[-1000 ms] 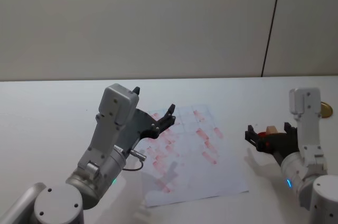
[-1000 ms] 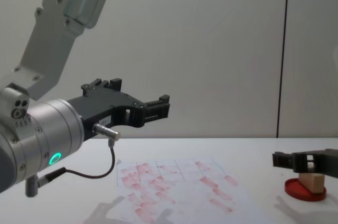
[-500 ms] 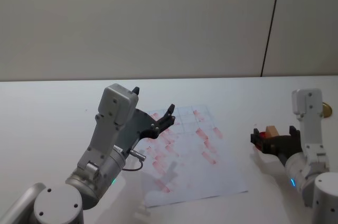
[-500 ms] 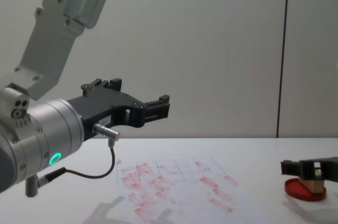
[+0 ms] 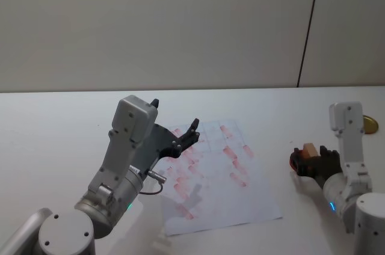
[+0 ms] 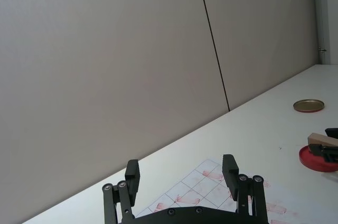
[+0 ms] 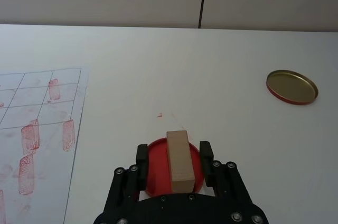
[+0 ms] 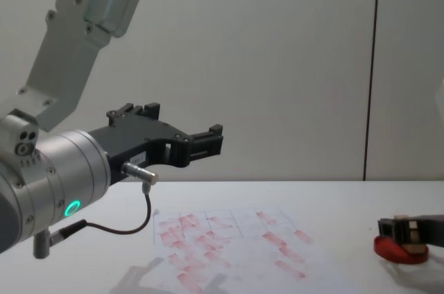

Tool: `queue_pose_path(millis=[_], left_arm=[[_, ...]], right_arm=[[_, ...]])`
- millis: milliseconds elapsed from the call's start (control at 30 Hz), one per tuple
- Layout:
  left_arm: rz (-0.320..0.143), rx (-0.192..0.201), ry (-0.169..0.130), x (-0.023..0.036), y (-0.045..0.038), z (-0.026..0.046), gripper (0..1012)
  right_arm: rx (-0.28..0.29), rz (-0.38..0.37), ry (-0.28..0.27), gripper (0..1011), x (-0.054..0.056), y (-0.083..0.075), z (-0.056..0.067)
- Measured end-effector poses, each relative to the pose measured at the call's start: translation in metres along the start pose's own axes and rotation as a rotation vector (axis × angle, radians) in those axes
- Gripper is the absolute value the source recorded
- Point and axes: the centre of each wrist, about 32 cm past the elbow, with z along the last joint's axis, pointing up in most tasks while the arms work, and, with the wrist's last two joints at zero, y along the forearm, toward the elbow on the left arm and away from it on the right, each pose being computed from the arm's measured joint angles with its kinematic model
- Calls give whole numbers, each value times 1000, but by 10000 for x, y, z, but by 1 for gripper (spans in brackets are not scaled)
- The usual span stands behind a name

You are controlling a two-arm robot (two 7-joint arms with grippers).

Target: Use the one hand to pick up the stamp and affix it onto the A4 paper.

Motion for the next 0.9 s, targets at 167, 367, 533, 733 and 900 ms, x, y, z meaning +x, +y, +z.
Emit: queue_pose_path(millis=[167,367,533,733,900], left_arm=[[0,0,0,0,0,0,993],[0,0,0,0,0,0,993],[0,0,0,0,0,0,993],[0,0,0,0,0,0,993],[0,0,0,0,0,0,993]], right_arm=[[-7,-3,-1,489,5,19,-1],[-14,-9,-3,283,9,27,1],[-8,-14,-6,216,5,11,29],[17,-13,-12,216,-14,-33,91],[57,11,-22,216,-69,-97,187]])
